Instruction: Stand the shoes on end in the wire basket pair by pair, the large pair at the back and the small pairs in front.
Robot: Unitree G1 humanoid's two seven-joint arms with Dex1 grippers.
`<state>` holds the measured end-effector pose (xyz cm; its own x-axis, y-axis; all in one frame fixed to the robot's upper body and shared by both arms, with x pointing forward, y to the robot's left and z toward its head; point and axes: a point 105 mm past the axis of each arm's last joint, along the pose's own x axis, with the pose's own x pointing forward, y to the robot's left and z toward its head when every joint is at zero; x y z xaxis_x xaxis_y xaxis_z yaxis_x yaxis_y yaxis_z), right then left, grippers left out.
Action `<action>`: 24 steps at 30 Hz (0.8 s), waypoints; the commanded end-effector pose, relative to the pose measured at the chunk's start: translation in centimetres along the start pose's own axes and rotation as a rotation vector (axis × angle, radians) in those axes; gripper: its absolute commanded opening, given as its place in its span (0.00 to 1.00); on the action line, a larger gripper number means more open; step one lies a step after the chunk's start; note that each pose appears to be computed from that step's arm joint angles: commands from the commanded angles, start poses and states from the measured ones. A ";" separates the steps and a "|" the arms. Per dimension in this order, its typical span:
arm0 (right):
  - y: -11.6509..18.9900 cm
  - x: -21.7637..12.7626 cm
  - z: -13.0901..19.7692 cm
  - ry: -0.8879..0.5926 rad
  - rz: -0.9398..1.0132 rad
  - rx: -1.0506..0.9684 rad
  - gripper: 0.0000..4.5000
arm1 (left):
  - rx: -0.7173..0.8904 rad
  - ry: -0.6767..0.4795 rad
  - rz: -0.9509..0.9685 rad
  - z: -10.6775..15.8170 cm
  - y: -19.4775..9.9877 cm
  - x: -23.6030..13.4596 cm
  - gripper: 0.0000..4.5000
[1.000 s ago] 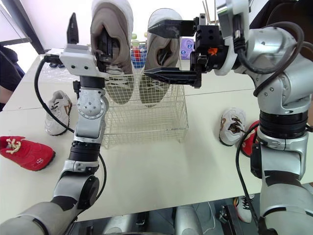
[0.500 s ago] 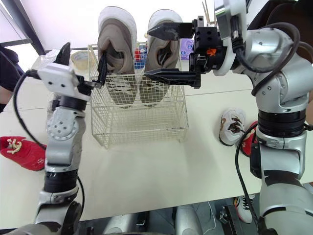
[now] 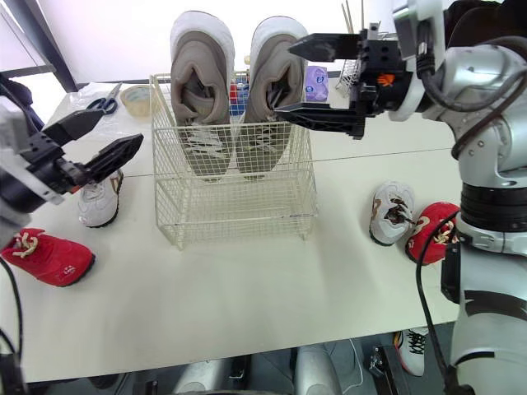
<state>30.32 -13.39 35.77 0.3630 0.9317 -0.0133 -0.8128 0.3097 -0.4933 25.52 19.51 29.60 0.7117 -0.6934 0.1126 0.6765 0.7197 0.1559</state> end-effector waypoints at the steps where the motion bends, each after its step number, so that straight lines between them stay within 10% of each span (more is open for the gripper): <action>1: -1.8 -2.4 -1.7 0.125 -0.225 0.005 1.00 | -0.041 0.002 -0.242 1.3 -2.9 -0.1 0.98; 16: 4.2 -10.5 -14.6 0.575 -1.115 0.301 1.00 | -0.097 0.011 -0.469 0.0 -4.2 2.5 0.98; 24: 8.7 -12.3 -17.1 0.659 -1.228 0.396 1.00 | -0.091 0.015 -0.483 -0.2 -4.6 3.0 0.98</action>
<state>27.13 -25.23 15.67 0.9528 -0.1513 -0.2631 0.0954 0.9723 -0.2133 24.89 14.43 28.29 0.3245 -0.9456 0.0232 0.9441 0.3253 0.0535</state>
